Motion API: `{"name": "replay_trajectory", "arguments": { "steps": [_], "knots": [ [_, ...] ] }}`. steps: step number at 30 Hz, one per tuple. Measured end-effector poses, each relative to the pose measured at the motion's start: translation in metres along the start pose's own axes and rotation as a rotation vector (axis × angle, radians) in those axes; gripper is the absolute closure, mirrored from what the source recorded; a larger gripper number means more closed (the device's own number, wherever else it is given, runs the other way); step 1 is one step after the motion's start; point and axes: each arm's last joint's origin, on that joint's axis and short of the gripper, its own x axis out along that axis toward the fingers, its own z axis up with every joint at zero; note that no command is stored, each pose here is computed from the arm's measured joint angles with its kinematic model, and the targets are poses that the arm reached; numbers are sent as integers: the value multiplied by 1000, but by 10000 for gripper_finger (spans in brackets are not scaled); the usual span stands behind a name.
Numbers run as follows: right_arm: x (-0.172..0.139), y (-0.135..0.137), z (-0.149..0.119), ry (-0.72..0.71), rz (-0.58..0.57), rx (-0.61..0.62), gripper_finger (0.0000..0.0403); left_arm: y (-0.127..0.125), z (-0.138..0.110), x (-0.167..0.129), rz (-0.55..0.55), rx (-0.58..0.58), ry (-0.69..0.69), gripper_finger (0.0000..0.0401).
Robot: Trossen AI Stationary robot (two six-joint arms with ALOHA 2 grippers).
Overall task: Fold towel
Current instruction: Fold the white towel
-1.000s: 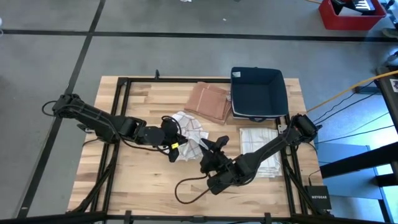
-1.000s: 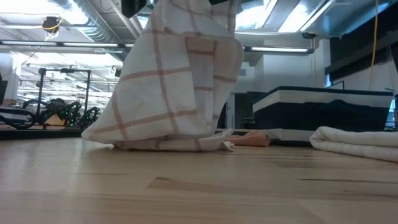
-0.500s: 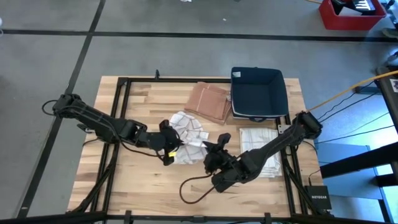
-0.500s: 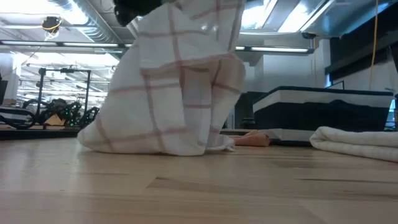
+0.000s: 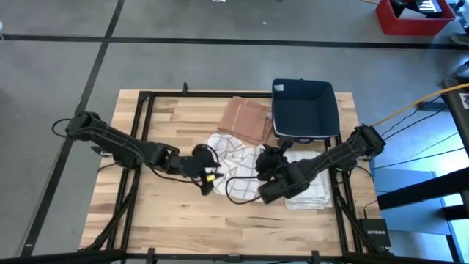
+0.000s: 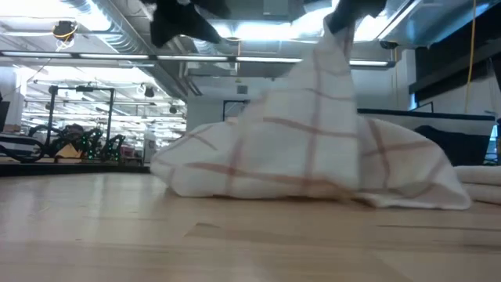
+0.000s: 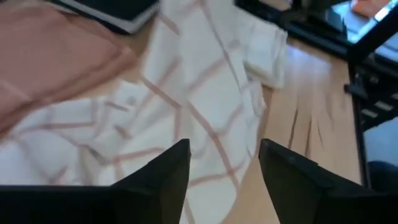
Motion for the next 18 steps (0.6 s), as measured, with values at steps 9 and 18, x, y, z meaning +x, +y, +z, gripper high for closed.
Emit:
{"name": "replay_trajectory", "arguments": {
  "steps": [9,18],
  "knots": [
    [-4,7,-7,53,83,-32,399,-38,-47,84,-88,158,-26,227],
    [-10,9,-8,38,90,-36,398,-44,-82,139,-151,228,144,244]
  ]
}}
